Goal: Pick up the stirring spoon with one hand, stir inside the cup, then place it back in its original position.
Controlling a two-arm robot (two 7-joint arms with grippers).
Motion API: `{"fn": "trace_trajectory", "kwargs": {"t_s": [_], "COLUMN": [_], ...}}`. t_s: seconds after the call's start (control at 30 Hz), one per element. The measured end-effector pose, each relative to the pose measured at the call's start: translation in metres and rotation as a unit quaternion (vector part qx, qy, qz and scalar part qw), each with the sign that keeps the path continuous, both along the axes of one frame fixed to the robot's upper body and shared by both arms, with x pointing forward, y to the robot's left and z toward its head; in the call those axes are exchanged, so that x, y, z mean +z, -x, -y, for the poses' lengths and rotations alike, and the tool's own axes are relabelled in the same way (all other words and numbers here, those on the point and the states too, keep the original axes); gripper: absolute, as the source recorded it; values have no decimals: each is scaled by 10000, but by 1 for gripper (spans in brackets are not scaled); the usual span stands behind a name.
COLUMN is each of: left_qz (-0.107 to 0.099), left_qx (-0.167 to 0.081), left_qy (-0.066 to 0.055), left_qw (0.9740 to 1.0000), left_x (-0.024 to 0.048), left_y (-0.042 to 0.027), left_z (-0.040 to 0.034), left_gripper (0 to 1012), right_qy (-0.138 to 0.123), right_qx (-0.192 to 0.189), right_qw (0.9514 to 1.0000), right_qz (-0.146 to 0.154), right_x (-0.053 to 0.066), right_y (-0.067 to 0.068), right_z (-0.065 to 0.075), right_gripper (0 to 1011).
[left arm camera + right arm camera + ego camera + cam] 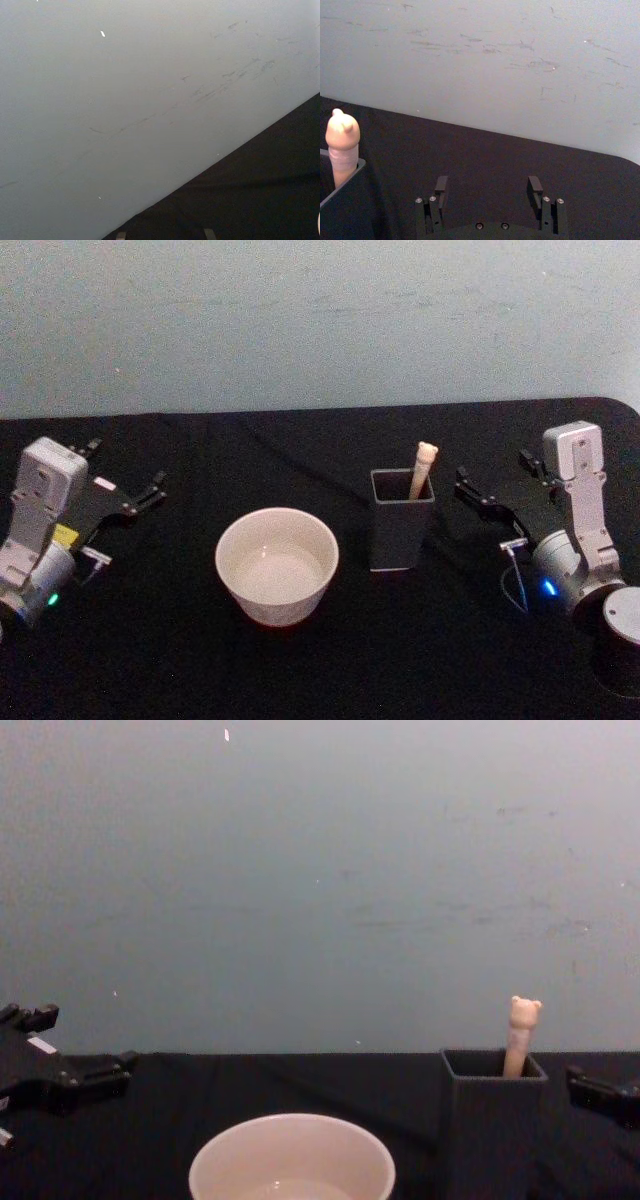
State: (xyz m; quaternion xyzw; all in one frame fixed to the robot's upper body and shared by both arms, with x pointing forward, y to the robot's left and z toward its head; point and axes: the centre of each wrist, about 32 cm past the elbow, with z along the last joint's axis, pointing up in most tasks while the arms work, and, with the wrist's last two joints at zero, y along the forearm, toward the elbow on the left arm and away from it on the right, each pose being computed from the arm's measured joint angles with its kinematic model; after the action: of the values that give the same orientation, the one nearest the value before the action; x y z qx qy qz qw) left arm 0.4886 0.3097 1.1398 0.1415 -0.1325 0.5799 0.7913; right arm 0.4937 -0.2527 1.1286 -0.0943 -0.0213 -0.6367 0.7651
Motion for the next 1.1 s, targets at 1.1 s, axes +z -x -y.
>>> {"fn": "trace_trajectory", "kwargs": {"t_s": [1.1], "left_qz": [0], "left_qx": [0], "left_qy": [0], "left_qw": [10000], "left_x": [0], "left_y": [0], "left_z": [0], "left_gripper": [1001], "right_qy": [26], "right_qx": [4], "right_qw": [10000], "right_qz": [31], "right_x": [11], "right_y": [-3], "right_z": [-5], "right_gripper": [1002]}}
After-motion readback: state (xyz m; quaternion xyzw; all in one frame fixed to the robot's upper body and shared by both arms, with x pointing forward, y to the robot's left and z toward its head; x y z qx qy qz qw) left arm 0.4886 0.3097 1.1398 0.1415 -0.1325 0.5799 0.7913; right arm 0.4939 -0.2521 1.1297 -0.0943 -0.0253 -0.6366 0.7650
